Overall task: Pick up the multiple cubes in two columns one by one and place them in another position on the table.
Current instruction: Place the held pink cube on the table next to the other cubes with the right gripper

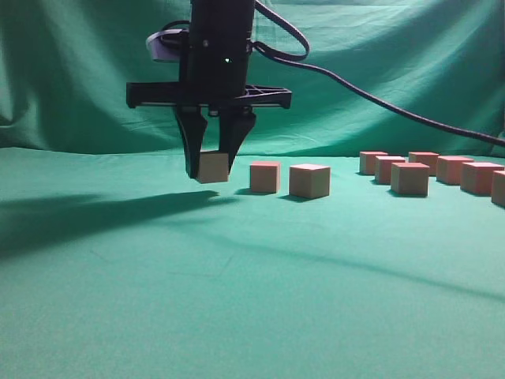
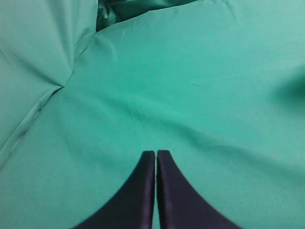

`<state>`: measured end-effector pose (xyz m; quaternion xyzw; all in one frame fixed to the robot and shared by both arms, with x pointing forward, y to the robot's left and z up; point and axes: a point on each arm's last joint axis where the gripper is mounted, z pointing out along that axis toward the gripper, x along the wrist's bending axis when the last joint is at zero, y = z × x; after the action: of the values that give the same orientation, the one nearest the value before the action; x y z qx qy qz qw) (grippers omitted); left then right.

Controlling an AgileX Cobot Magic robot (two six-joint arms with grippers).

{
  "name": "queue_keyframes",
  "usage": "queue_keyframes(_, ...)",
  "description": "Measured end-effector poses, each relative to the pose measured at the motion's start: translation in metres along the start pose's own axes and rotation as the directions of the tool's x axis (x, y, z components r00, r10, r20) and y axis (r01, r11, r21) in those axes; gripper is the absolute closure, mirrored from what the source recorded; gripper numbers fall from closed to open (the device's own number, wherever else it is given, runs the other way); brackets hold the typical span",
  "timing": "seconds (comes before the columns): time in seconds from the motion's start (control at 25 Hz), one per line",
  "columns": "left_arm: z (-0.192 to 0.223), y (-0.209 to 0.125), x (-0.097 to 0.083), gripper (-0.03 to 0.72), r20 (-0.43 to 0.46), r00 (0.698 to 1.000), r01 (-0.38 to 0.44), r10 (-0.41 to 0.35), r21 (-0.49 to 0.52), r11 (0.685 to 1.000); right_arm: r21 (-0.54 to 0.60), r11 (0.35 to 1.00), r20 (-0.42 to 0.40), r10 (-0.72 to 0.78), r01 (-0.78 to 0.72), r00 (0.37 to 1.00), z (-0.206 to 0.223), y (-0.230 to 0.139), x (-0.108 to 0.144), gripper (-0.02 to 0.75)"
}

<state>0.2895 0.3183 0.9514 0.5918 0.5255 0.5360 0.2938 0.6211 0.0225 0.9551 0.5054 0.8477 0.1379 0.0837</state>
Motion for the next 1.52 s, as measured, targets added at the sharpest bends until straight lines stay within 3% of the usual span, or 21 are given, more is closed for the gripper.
queue_keyframes(0.48,0.000,0.000,0.000,0.688,0.000,1.000,0.000,0.000,0.000,1.000,-0.013,1.000,-0.001,-0.002,0.002,1.000,0.005,0.001,0.000,0.484)
queue_keyframes(0.52,0.000,0.000,0.000,0.688,0.000,1.000,0.000,0.000,0.000,1.000,-0.013,1.000,-0.001,-0.002,0.002,1.000,0.005,0.001,0.000,0.442)
queue_keyframes(0.6,0.000,0.000,0.000,0.688,0.000,1.000,0.000,0.000,0.000,1.000,-0.011,1.000,0.000,0.000,0.000,1.000,0.005,0.001,0.000,0.431)
queue_keyframes(0.88,0.000,0.000,0.000,0.688,0.000,1.000,0.000,0.000,0.000,1.000,-0.031,1.000,-0.005,-0.002,0.001,1.000,0.003,0.004,0.001,0.202)
queue_keyframes(1.12,0.000,0.000,0.000,0.688,0.000,1.000,0.000,0.000,0.000,1.000,-0.166,0.984,-0.021,-0.071,0.066,0.997,-0.023,0.027,0.004,0.206)
queue_keyframes(1.2,0.000,0.000,0.000,0.688,0.000,1.000,0.000,0.000,0.000,1.000,-0.209,0.975,-0.023,-0.082,0.076,0.996,-0.040,0.036,0.004,0.306)
queue_keyframes(1.52,0.000,0.000,0.000,0.688,0.000,1.000,0.000,0.000,0.000,1.000,-0.199,0.972,0.011,-0.123,0.123,0.992,-0.107,0.043,-0.003,0.327)
